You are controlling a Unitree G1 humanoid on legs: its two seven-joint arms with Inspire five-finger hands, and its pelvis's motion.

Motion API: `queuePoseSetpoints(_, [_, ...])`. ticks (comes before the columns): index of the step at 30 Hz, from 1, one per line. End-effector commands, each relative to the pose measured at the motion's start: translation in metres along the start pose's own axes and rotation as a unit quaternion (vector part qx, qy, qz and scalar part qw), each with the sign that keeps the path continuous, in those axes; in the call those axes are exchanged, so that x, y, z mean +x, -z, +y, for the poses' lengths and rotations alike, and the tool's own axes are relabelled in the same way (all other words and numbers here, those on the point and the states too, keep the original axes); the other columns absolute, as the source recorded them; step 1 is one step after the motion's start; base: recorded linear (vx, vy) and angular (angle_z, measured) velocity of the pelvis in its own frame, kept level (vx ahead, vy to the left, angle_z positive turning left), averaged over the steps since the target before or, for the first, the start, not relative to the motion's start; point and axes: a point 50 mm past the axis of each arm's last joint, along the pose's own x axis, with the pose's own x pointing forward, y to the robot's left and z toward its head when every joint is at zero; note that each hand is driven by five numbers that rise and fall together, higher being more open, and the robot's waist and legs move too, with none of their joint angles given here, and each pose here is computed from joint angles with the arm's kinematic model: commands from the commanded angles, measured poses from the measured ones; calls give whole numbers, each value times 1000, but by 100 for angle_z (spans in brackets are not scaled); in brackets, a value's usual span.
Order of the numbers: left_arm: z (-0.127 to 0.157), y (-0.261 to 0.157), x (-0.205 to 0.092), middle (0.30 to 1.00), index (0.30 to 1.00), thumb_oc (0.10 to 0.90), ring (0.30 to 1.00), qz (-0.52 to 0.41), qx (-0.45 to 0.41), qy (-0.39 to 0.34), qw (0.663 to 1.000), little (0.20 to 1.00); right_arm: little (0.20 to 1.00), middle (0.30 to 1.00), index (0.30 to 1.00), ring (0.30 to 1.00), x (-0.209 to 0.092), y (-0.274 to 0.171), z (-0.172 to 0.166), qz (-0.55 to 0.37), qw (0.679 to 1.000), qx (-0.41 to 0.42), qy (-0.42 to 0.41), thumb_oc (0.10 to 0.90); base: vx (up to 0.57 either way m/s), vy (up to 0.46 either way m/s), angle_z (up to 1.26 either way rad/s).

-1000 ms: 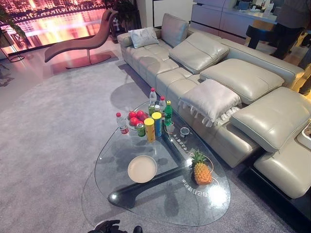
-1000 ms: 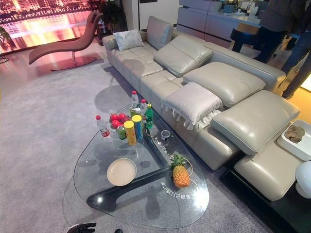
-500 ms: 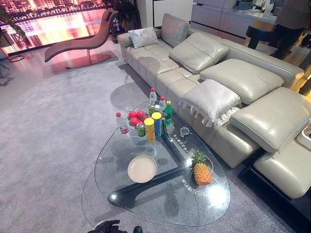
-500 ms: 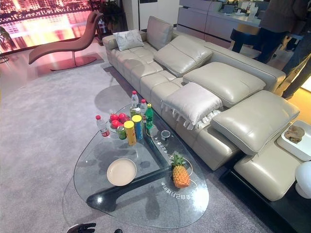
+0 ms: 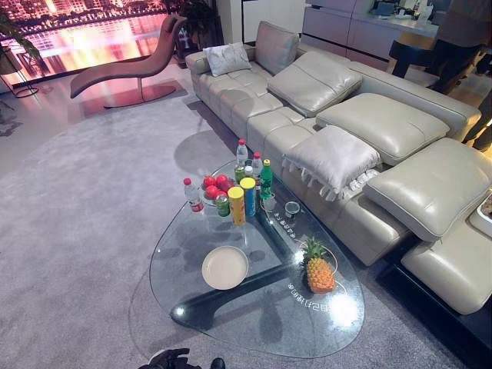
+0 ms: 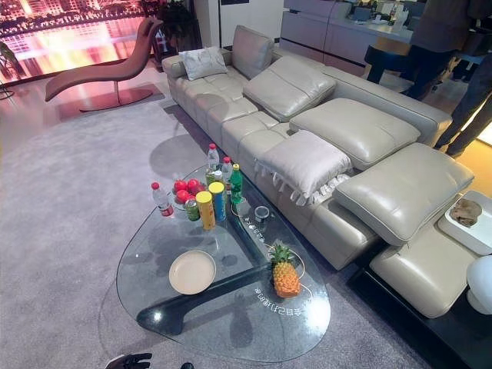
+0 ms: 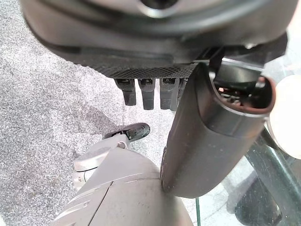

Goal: Pick up the fruit to the plate

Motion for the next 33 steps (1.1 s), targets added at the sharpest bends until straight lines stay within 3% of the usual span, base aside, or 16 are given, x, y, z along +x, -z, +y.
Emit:
queuePoseSetpoints(1, [1,-22,3,900,900,800,900,-20,-1,-2,1000,900,900,900,900,900,-1,-23,-5,-19,1000,23,8,800,0,0,0])
queuePoseSetpoints(20, [4,-17,1,900,900,800,900,-22,-22,1,1000,900,900,900,900,900,0,-10,-6,3,1000,2,7,800,6,-2,0])
queuePoseSetpoints(29, [4,-65,3,900,900,800,900,-90,-42,18,995,900,900,900,900,900,-6,-66,-21,-63,997,-23,33,800,-144,41,7])
queuePoseSetpoints(33, [11,-96,-2,900,900,800,900,-148,-67,27,986,900,900,900,900,900,-15,-98,-35,-118,992,1,50,800,-108,40,1])
